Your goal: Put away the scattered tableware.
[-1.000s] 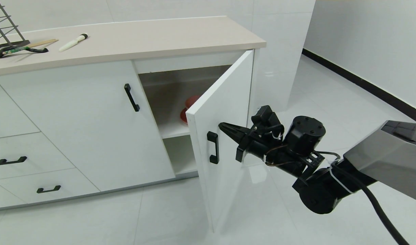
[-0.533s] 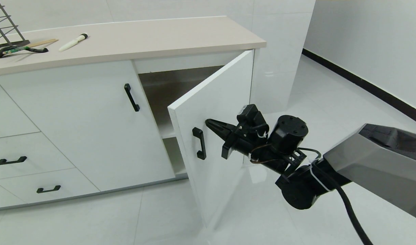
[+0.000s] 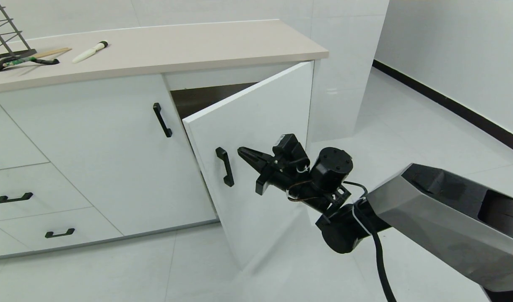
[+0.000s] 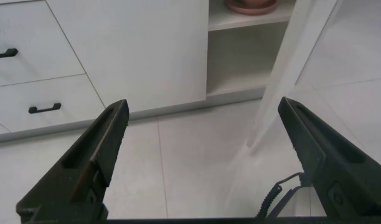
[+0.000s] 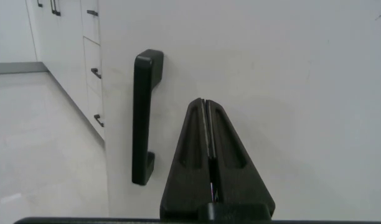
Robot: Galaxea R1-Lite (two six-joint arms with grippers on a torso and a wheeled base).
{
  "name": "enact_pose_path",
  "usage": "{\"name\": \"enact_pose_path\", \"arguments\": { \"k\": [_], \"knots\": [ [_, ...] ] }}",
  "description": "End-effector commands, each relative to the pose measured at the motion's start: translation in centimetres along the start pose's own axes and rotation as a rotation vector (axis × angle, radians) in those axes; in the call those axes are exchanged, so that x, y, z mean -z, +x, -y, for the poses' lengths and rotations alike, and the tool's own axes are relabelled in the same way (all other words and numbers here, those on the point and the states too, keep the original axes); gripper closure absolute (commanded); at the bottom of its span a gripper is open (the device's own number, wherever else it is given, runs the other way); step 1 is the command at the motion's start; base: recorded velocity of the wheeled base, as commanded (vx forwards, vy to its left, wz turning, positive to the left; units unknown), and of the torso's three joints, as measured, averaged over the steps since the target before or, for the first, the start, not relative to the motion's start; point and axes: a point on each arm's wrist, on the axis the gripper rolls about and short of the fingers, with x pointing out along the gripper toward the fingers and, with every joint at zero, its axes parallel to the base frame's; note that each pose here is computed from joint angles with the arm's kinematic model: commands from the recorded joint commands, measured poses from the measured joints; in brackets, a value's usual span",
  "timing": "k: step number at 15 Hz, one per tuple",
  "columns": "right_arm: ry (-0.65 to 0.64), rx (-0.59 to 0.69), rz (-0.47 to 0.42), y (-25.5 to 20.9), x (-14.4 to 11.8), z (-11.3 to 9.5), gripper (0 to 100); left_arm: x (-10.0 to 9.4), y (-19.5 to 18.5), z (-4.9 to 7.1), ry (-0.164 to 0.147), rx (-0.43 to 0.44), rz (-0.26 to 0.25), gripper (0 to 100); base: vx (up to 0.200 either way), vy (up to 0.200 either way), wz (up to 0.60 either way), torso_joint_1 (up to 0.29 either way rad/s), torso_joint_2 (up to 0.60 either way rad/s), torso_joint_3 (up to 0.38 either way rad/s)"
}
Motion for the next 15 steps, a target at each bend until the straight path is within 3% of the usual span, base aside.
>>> {"name": "enact_pose_path", "arguments": {
  "k": [1, 4, 8, 10, 12, 15],
  "knots": [
    [0.001, -0.002, -0.003, 0.0, 0.3, -0.1, 100, 0.0, 0.0, 0.0, 0.000, -0.003, 0.000, 0, 0.000, 0.000, 0.00, 0.000, 0.00, 0.000],
    [-0.001, 0.001, 0.004, -0.2, -0.8, 0.0, 100, 0.0, 0.0, 0.0, 0.000, -0.001, 0.000, 0, 0.000, 0.000, 0.00, 0.000, 0.00, 0.000],
    [0.003, -0.001, -0.008, -3.8, -7.6, 0.0, 100, 0.0, 0.0, 0.0, 0.000, -0.001, 0.000, 0, 0.000, 0.000, 0.00, 0.000, 0.00, 0.000],
    [0.000, -0.031, 0.046, -7.1, -14.1, -1.6, 100, 0.0, 0.0, 0.0, 0.000, -0.003, 0.000, 0, 0.000, 0.000, 0.00, 0.000, 0.00, 0.000],
    [-0.004, -0.017, 0.036, -10.7, -16.9, -1.8, 100, 0.0, 0.0, 0.0, 0.000, -0.001, -0.002, 0, 0.000, 0.000, 0.00, 0.000, 0.00, 0.000],
    [-0.077, 0.122, 0.008, -18.6, -20.7, -0.3, 100, 0.0, 0.0, 0.0, 0.000, -0.001, -0.002, 0, 0.000, 0.000, 0.00, 0.000, 0.00, 0.000]
  ]
}}
